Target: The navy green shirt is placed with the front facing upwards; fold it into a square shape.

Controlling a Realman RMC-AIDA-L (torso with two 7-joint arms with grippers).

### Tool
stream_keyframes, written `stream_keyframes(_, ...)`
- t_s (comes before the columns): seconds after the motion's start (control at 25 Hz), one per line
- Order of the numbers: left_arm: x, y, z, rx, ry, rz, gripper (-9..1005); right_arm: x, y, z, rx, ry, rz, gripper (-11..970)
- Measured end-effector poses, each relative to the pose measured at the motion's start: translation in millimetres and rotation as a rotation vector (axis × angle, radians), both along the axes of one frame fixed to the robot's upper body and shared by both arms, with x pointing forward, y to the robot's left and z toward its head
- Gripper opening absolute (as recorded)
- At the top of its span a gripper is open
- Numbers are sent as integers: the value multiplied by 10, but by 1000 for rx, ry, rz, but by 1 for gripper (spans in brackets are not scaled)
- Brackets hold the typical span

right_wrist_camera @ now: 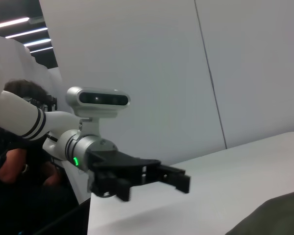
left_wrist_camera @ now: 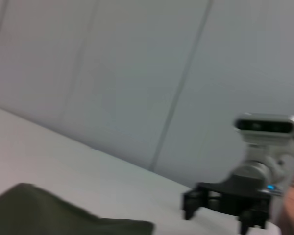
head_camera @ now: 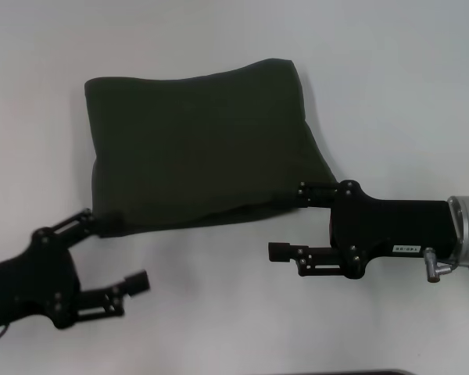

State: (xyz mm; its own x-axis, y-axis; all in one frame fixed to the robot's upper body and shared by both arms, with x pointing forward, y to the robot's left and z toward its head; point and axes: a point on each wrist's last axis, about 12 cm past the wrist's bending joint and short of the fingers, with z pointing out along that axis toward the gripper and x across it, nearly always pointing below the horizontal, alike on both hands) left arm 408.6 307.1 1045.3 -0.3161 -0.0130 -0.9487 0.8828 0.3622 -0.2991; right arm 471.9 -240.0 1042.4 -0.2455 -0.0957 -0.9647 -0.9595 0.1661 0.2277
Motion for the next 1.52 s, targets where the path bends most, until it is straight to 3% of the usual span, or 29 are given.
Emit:
stream_keyframes(0.2, 1, -87, -1, 22, -19, -104, 950, 32, 10, 15, -1, 6, 1, 734)
stream_keyframes(0.76, 55, -41, 2, 33, 8, -177, 949, -3, 71, -56, -15, 45, 12, 733)
stream_keyframes(1.52, 97, -36, 14, 41, 5, -180, 950, -44, 127, -98, -17, 50, 32, 734)
